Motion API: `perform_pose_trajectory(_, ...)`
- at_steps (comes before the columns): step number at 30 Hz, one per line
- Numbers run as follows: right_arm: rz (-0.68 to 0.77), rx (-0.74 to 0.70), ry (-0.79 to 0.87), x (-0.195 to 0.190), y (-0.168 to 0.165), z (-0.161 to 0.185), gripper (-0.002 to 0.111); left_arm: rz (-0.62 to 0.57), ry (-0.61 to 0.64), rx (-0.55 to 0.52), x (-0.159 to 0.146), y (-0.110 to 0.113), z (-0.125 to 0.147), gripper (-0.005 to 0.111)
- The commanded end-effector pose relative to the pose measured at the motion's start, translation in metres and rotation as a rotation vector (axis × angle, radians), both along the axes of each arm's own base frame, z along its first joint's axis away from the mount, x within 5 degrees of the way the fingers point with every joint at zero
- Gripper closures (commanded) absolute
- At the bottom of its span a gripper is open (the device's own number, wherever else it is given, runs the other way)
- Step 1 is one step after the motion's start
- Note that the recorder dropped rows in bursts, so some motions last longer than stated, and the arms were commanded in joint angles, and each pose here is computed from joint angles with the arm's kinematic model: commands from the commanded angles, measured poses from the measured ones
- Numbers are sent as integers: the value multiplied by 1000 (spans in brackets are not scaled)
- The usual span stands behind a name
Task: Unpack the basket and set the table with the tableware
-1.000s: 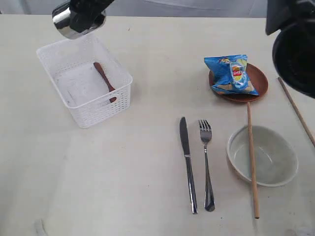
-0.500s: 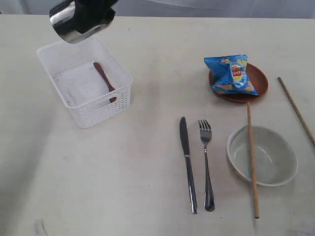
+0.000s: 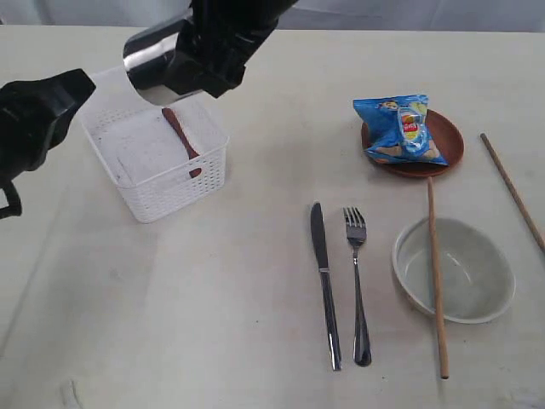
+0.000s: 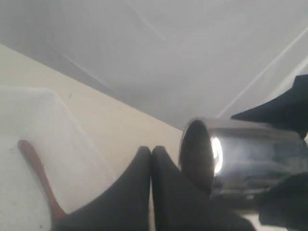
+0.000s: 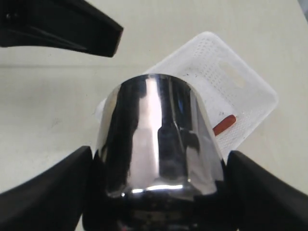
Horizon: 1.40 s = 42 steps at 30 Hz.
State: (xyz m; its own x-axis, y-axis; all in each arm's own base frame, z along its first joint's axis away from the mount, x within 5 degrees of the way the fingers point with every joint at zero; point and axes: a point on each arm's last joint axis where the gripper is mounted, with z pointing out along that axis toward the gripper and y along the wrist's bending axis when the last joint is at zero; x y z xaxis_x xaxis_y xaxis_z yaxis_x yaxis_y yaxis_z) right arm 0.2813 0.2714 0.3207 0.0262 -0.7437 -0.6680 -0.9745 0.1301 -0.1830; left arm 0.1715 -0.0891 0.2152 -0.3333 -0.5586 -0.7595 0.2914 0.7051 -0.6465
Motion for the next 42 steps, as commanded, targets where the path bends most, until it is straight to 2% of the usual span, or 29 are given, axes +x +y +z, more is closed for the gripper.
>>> perform_pose_trajectory(1, 10, 17, -2, -4, -1, -2, 109, -25, -20, -21, 14, -10, 10, 107)
perform_pose_trajectory(5, -6, 57, -56, -5, -4, 11, 109, -21, 70, 19, 26, -16, 3, 107)
perform_pose_trajectory(10, -6, 62, -76, -7, -6, 17, 109, 65, 143, -76, 32, -12, -4, 107)
perform_pose_trajectory(12, -2, 57, -73, -7, -6, 17, 109, 73, 127, -98, 32, -11, -2, 107)
perform_pose_trajectory(16, 14, 62, -84, -10, -3, 17, 109, 21, 126, -142, 31, -16, 1, 107)
perform_pose_trajectory(23, 23, 58, -81, -12, -1, 17, 109, -102, 31, -256, 27, -26, 15, 107)
perform_pose_trajectory(28, 26, 46, -69, -11, 0, 12, 109, -144, 13, -270, 29, -31, 22, 107)
perform_pose_trajectory(33, 15, -40, -44, -1, 3, -10, 109, -181, -8, -265, 30, -35, 28, 107)
perform_pose_trajectory(37, 5, -46, -28, 2, 5, -17, 109, -204, -24, -252, 31, -38, 32, 107)
perform_pose_trajectory(42, -9, -32, -45, 4, 6, -16, 109, -288, -23, -231, 31, -46, 37, 107)
